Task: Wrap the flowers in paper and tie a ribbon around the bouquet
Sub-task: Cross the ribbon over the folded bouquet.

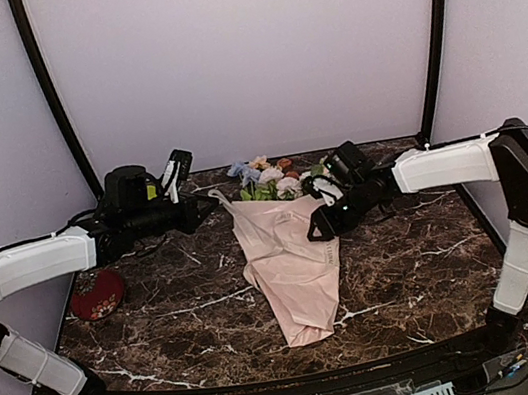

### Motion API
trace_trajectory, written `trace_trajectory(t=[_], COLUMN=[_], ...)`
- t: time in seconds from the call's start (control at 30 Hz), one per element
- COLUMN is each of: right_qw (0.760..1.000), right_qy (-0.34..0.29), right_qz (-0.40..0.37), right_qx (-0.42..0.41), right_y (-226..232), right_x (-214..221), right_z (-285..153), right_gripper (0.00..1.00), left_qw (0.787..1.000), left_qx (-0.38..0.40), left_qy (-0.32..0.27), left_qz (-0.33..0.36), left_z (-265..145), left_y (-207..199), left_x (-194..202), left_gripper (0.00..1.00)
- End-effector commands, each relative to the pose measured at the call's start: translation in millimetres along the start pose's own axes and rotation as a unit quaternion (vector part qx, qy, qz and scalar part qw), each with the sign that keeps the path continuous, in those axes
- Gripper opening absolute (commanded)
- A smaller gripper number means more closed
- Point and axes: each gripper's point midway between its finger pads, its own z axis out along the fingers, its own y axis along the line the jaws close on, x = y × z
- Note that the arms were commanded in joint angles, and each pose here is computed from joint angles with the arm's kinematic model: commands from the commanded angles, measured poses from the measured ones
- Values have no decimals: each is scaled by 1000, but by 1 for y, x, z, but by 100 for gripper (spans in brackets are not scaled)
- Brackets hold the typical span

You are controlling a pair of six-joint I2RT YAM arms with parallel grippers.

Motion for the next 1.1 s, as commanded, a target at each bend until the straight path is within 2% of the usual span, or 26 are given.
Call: trace_trajectory(t=[0.0,0.17,0.27,0.4,0.5,0.53,0.6,0.8,0.93,1.07], right_qw=[992,982,961,918,870,857,833,783,764,759], right_qy=[-48,-37,-65,-122,-191,-195,-191,-212,-217,-208], right_qz=[-83,-183,-259,-353,-431,-454,-499,-555,-571,-585], right_qx=[-77,4,79,132,144,145,146,187,208,197], right_y=[72,82,81,74,77,78,82,83,81,87], right_x=[-10,-11,-22,-21,-23,-19,-14,-23,-32,-37], right_z=[-8,11,3,-13,-23,-21,-15,2,14,29], right_gripper=[47,45,44,52,64,69,73,76,78,78], left_qw=[1000,1000,1000,1000,1000,1000,1000,1000,1000,1000], left_qx=[7,8,5,2,-1,0,-2,2,5,9], left_qy=[-22,-24,-21,-16,-20,-21,-23,-18,-16,-20], left_qz=[9,9,10,12,12,12,11,14,18,19], left_z=[-2,-3,-4,-4,-4,-4,-4,-3,-3,-2], left_y=[-6,-8,-7,-6,-5,-6,-5,-6,-7,-8], left_x=[-14,-16,-15,-14,-16,-17,-18,-15,-14,-16], left_gripper=[0,0,0,0,0,0,0,0,0,0])
